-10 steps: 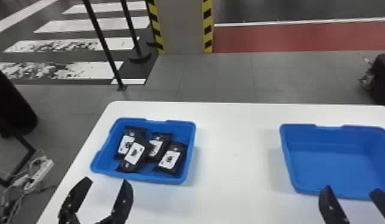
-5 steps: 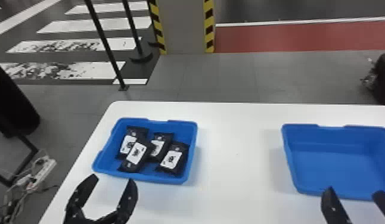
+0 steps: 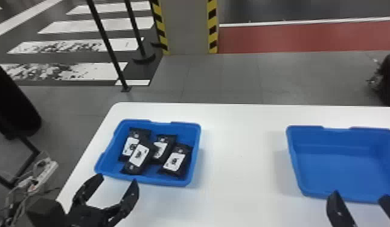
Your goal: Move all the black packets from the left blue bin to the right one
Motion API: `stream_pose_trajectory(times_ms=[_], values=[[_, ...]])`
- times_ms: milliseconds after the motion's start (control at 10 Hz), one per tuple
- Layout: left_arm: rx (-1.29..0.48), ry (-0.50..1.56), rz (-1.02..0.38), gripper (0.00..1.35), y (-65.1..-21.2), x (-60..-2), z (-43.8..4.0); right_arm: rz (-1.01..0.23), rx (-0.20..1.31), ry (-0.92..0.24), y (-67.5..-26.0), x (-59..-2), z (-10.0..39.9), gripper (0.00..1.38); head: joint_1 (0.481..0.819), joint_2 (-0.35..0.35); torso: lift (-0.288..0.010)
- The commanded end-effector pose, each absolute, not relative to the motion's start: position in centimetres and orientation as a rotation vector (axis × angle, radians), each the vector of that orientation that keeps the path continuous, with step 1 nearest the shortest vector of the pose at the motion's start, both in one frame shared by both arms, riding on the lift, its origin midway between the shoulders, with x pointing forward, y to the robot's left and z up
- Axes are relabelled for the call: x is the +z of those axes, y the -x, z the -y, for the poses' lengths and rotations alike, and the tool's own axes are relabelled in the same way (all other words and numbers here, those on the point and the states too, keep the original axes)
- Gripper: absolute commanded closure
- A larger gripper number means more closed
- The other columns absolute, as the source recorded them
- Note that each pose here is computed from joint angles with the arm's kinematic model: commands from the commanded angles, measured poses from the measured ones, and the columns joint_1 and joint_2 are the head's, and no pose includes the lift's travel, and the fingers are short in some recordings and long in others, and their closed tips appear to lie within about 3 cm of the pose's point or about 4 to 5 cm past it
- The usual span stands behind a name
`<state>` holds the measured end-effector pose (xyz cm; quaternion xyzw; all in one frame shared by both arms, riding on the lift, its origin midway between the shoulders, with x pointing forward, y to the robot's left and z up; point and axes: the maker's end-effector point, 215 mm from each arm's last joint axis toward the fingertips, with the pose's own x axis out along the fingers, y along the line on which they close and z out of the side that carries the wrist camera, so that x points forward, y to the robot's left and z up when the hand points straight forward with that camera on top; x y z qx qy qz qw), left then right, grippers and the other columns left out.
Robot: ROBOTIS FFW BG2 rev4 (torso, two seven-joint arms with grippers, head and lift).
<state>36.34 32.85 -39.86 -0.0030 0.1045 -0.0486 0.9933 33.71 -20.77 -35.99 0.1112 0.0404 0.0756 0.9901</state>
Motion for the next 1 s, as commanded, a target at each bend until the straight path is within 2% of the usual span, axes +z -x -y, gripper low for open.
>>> stream_pose_trajectory(times_ms=[0, 200, 500, 600, 900], values=[[-0.080, -0.020, -0.251, 0.14, -37.8, -40.2, -34.9, -0.085, 0.149, -0.226, -33.5, -36.1, 20.9, 0.14, 0.695, 0.195, -0.110], [-0.099, -0.047, -0.310, 0.14, -40.3, -40.6, -36.4, -0.085, 0.148, -0.228, -33.6, -36.1, 20.9, 0.14, 0.695, 0.219, -0.110], [-0.147, 0.004, -0.449, 0.14, -42.7, -45.3, -37.3, -0.085, 0.150, -0.230, -33.5, -36.1, 20.8, 0.14, 0.695, 0.238, -0.110], [-0.172, 0.010, -0.458, 0.14, -43.7, -46.3, -37.5, -0.085, 0.148, -0.229, -33.6, -36.1, 20.9, 0.14, 0.695, 0.239, -0.110], [-0.192, -0.015, -0.490, 0.15, -46.5, -44.9, -38.2, -0.087, 0.150, -0.231, -33.5, -36.2, 20.8, 0.14, 0.695, 0.243, -0.110]])
